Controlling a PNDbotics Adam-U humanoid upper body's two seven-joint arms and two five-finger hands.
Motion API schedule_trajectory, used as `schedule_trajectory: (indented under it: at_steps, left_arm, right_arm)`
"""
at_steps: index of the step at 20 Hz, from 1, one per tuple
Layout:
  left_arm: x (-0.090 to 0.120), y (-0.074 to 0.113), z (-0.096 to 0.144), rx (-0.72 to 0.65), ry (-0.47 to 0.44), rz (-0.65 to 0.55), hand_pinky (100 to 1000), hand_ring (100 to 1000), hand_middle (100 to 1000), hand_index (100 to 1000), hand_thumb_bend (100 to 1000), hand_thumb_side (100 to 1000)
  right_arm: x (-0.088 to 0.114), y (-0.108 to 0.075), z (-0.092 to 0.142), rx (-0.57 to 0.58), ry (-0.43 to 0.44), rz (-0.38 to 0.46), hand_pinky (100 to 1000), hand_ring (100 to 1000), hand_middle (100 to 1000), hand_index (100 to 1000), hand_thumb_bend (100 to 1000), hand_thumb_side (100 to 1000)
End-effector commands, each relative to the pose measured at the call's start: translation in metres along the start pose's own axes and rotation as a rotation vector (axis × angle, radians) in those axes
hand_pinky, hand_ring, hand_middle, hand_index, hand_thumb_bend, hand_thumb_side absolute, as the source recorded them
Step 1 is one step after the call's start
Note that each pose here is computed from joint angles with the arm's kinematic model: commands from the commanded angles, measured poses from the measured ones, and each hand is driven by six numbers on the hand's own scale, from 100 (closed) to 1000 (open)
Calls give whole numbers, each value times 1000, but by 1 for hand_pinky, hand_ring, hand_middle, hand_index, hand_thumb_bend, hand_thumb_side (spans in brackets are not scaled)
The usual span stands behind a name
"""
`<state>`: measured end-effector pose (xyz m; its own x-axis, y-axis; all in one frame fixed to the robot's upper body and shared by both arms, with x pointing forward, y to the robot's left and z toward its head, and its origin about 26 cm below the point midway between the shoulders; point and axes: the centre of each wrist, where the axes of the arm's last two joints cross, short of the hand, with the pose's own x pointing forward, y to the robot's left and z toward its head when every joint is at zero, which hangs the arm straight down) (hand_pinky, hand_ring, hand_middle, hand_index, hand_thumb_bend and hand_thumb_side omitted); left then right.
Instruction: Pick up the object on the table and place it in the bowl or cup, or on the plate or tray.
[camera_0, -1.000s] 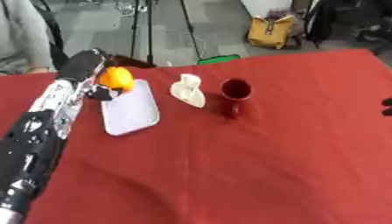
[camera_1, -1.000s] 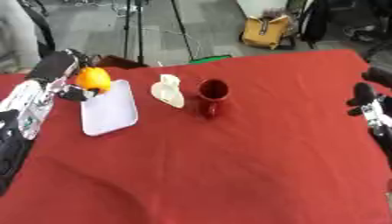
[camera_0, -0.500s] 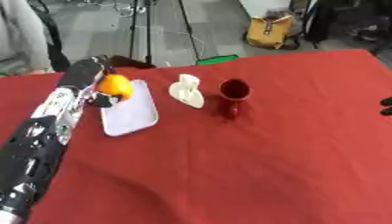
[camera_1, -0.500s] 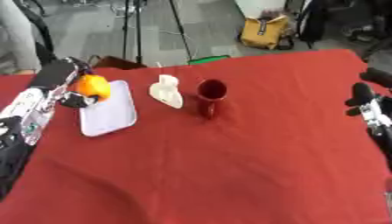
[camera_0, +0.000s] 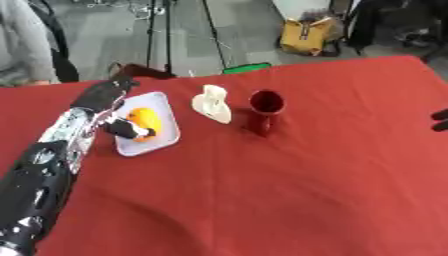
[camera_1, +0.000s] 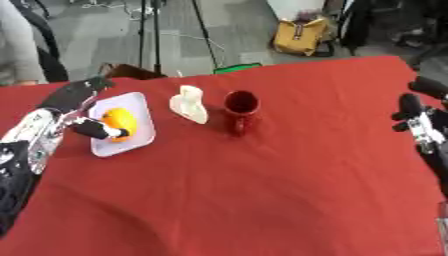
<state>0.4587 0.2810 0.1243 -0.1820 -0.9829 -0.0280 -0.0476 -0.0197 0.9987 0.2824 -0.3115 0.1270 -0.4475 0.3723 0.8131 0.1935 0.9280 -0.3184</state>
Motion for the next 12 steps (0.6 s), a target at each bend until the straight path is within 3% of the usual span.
schedule_trajectory:
  at_steps: [1, 2, 3, 5, 6, 7, 12]
  left_arm:
    - [-10, 41, 2, 164, 19, 16, 864, 857, 880, 962, 1000, 584]
    - [-10, 53, 2, 218, 10, 34, 864, 857, 880, 962, 1000, 584]
    - [-9, 63, 2, 271, -3, 54, 812, 821, 843, 954, 915, 537]
    - [-3, 72, 6, 359, -49, 99, 804, 817, 838, 952, 895, 533]
    - [-1, 74, 9, 394, -70, 115, 804, 817, 838, 952, 895, 533]
    - [0, 74, 13, 425, -86, 131, 770, 791, 810, 948, 791, 526]
    - [17, 68, 27, 527, -119, 238, 752, 776, 794, 946, 720, 526]
  right_arm:
    - [3, -5, -2, -11, -16, 11, 516, 573, 802, 866, 530, 700]
    - [3, -5, -2, -12, -15, 10, 516, 573, 802, 866, 530, 700]
    - [3, -5, -2, -12, -15, 10, 516, 573, 802, 866, 530, 701]
    - [3, -5, -2, -12, -16, 8, 516, 573, 802, 866, 529, 701]
    - [3, -5, -2, -12, -16, 8, 516, 573, 802, 866, 529, 701]
    - [3, -5, -3, -13, -16, 8, 516, 573, 801, 866, 529, 702]
    - [4, -6, -3, -17, -19, 10, 517, 573, 801, 866, 529, 702]
